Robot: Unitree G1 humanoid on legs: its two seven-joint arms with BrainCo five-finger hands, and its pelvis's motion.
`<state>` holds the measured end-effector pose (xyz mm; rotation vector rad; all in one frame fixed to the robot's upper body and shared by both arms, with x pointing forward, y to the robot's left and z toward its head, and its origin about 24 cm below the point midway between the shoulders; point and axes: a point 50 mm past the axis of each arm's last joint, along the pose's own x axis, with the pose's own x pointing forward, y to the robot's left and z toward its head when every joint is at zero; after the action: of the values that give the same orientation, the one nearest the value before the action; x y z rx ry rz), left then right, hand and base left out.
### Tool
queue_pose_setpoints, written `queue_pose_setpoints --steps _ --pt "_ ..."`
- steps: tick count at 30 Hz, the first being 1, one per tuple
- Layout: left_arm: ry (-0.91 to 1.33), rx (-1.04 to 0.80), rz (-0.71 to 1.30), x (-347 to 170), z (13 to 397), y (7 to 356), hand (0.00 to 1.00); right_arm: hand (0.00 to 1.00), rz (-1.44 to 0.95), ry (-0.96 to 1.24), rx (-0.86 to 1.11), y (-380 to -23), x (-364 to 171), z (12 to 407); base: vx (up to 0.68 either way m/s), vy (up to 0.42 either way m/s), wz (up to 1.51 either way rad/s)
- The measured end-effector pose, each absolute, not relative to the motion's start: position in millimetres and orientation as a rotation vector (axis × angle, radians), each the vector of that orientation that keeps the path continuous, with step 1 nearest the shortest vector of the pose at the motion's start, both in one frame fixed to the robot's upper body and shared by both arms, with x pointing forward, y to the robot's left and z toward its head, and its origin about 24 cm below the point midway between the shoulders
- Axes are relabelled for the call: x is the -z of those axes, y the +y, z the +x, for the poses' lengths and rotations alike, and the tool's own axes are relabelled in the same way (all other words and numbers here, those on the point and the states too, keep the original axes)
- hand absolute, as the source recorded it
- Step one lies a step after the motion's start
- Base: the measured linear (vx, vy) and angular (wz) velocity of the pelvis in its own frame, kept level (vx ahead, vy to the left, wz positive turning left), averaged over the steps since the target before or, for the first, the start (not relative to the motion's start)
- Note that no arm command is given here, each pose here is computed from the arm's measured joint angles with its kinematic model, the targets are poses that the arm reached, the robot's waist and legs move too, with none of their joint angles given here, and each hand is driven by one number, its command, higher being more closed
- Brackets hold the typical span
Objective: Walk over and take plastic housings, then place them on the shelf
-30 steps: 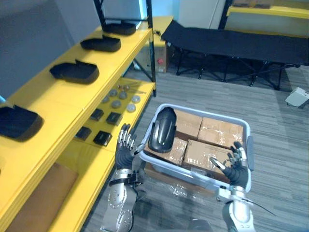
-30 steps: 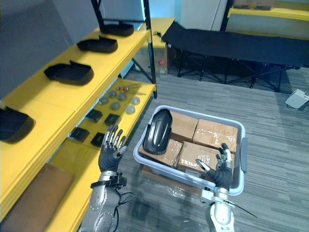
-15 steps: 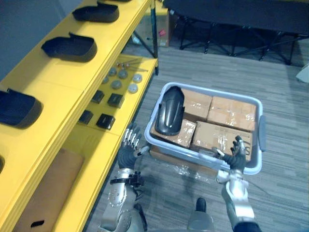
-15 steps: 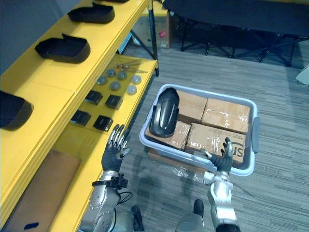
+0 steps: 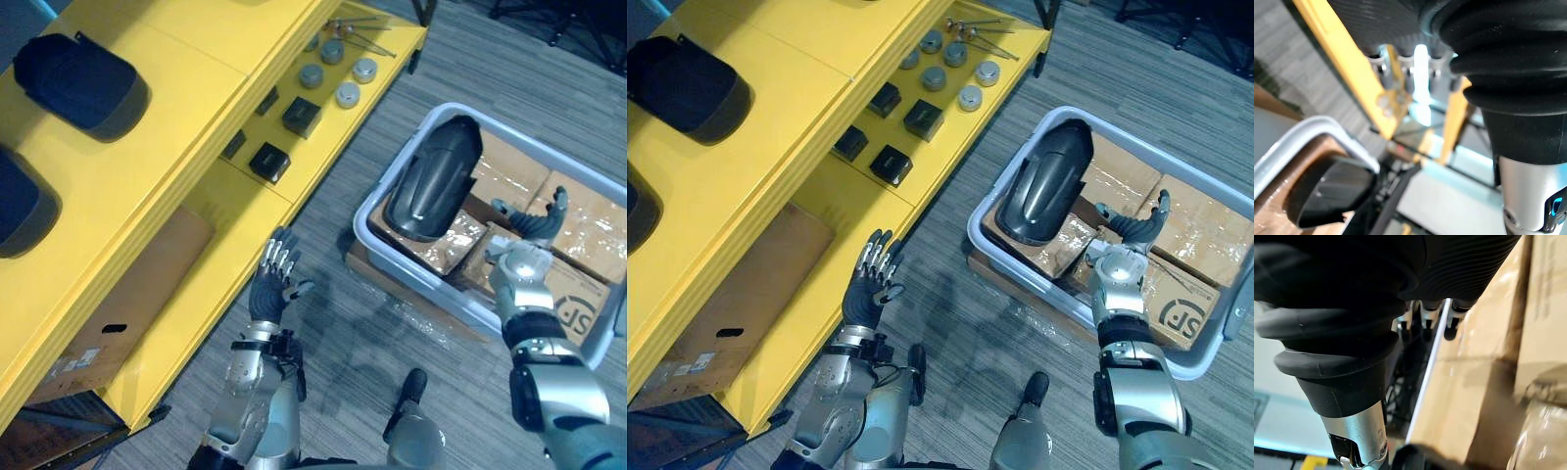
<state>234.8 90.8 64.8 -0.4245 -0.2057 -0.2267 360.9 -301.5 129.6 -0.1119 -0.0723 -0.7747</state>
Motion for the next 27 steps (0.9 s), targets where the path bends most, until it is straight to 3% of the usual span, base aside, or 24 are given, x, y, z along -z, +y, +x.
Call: queue_pose_setpoints --steps 13,20,27 --pt "-0.09 0.345 -0.454 -45 230 60 0.0 0.0 -0.22 0.077 0.883 -344 -154 359 -0.09 0.035 -0.01" --pt "-0.022 0.312 -0.464 -33 229 53 0.0 0.0 -0.217 0.175 0.891 -360 -160 356 -0.05 0.035 0.05" --pt "0.025 0.293 -0.466 -24 230 50 0.0 0.0 -0.293 0.1 0.925 -372 -195 355 -0.03 0.035 0.09"
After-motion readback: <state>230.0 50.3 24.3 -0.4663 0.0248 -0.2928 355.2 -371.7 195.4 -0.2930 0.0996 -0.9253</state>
